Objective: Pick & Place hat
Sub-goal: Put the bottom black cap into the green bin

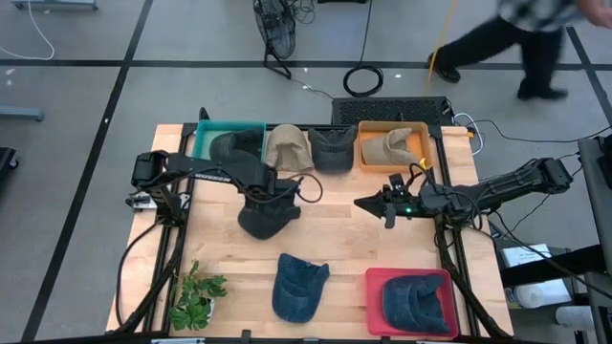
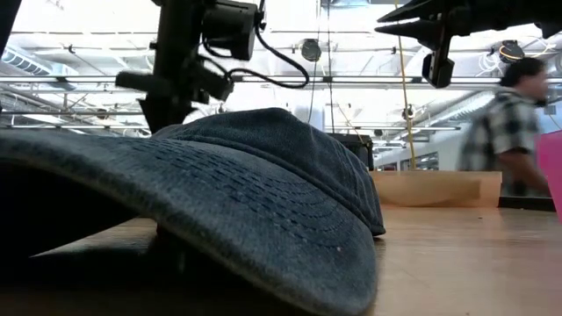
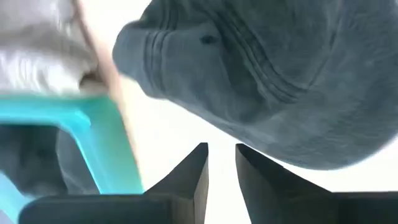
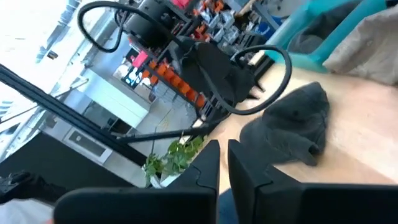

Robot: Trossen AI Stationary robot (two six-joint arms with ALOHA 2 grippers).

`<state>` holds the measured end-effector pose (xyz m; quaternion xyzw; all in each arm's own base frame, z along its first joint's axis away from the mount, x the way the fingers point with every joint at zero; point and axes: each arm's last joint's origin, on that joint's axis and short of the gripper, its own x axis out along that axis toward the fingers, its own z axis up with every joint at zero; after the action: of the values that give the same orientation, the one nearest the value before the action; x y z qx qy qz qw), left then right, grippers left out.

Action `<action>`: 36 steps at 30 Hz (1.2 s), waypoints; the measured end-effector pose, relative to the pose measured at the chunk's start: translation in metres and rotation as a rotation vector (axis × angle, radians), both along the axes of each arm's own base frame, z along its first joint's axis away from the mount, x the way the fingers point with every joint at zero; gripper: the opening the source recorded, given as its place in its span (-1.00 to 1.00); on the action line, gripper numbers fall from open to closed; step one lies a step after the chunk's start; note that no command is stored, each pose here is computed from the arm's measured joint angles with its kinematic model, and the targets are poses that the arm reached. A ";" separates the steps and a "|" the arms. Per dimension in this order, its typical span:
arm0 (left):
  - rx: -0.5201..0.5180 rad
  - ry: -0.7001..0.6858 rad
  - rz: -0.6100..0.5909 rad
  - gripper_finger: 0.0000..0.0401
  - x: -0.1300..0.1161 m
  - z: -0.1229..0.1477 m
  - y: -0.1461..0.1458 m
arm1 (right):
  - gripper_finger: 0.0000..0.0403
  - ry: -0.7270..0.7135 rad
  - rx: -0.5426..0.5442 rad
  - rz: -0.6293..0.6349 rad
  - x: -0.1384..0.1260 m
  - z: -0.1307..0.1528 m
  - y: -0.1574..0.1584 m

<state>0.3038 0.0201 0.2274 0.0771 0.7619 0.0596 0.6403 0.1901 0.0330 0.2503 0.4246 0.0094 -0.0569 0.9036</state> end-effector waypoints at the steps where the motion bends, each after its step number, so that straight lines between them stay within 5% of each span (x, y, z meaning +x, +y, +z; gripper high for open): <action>1: -0.004 -0.004 0.044 -0.54 -0.001 0.006 0.000 | -0.90 -0.007 -0.001 -0.003 0.000 0.001 0.000; 17: -0.183 -0.835 1.197 -0.54 -0.033 0.116 -0.008 | -0.73 -0.156 -0.218 -0.063 0.005 0.043 -0.001; 26: -0.196 -0.790 1.543 -0.46 -0.009 0.092 -0.017 | -0.73 -0.184 -0.299 -0.064 0.007 0.061 0.000; 36: -0.064 -0.634 1.729 0.19 0.010 0.053 -0.019 | -0.73 -0.143 -0.227 0.185 0.006 0.053 0.016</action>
<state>0.3141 0.0008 0.2806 -0.5567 0.3444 0.5147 0.5537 0.1957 0.0488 0.3031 0.3200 -0.0225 0.0563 0.9455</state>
